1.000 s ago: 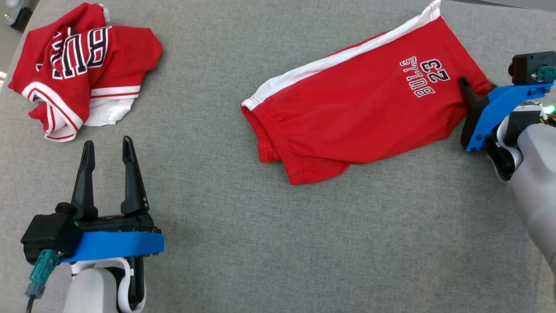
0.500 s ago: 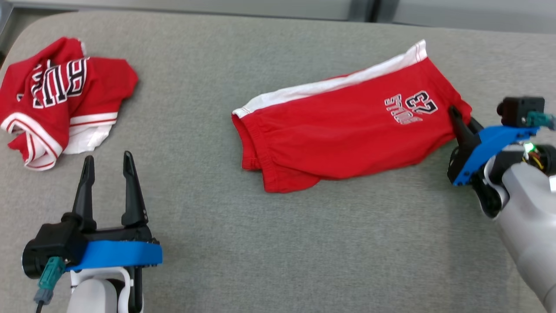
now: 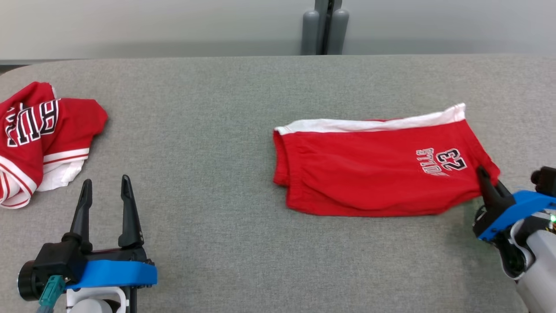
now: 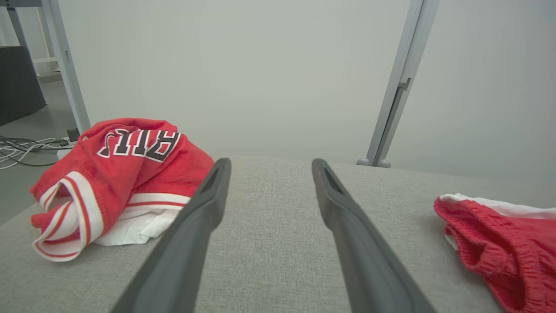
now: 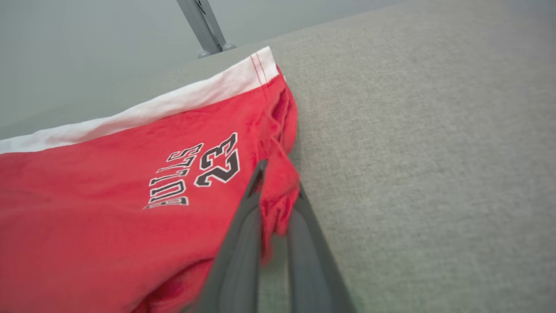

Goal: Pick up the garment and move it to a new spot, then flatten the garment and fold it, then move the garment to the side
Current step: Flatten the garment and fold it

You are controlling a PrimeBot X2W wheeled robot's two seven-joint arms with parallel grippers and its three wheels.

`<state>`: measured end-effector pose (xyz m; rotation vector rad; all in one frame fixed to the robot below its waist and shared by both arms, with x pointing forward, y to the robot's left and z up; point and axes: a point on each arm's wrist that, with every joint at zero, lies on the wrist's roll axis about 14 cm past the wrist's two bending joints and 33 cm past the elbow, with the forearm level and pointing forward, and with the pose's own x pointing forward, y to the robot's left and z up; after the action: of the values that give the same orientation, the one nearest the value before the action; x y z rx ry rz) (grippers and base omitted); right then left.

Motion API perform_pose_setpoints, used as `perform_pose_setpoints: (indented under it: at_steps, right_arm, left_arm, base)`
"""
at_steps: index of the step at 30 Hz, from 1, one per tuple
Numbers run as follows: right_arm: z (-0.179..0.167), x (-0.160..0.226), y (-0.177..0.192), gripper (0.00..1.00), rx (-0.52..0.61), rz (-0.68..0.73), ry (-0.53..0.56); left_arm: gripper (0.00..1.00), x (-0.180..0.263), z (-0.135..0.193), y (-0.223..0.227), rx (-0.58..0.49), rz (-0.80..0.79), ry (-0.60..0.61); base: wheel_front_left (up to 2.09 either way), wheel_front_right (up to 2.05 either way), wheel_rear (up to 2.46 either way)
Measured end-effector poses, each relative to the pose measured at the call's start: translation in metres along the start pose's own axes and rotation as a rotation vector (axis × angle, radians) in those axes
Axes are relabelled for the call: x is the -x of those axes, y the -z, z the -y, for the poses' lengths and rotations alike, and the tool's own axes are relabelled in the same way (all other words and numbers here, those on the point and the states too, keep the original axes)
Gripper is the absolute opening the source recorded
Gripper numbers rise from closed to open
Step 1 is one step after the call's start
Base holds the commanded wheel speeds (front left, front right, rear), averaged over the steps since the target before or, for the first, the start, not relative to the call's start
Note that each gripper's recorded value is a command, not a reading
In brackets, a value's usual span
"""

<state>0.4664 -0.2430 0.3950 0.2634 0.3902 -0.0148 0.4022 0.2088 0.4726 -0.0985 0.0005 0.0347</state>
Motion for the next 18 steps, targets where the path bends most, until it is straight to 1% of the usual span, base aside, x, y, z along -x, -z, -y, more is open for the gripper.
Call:
perform_pose_setpoints:
  at_steps: [3, 7, 9, 10, 11, 18]
  right_arm:
    - [0.011, 0.006, -0.002, 0.0, -0.002, 0.009, 0.025]
    - [0.008, 0.006, -0.007, 0.0, -0.01, 0.027, 0.018]
    - [0.0, 0.005, -0.014, 0.0, -0.038, 0.055, 0.002]
    - [-0.007, 0.004, -0.018, 0.0, -0.087, 0.077, -0.006]
    - [-0.016, 0.004, -0.022, 0.0, -0.112, 0.093, -0.027]
    - [-0.063, 0.007, -0.055, 0.0, -0.098, 0.19, -0.163]
  left_arm:
    - [1.0, 0.0, 0.002, -0.001, 0.0, 0.003, 0.006]
    - [1.0, -0.001, 0.002, -0.001, -0.002, 0.004, 0.007]
    - [1.0, 0.0, 0.002, -0.003, -0.006, 0.007, 0.008]
    - [1.0, 0.001, 0.002, -0.004, -0.005, 0.009, 0.008]
    - [1.0, 0.002, 0.002, -0.005, -0.005, 0.012, 0.008]
    - [1.0, 0.01, 0.002, -0.01, -0.006, 0.023, 0.009]
  base:
    - [0.0, 0.0, 0.0]
    - [0.0, 0.0, 0.0]
    - [0.0, 0.0, 0.0]
    - [0.0, 0.0, 0.0]
    - [0.0, 0.0, 0.0]
    - [0.0, 0.0, 0.0]
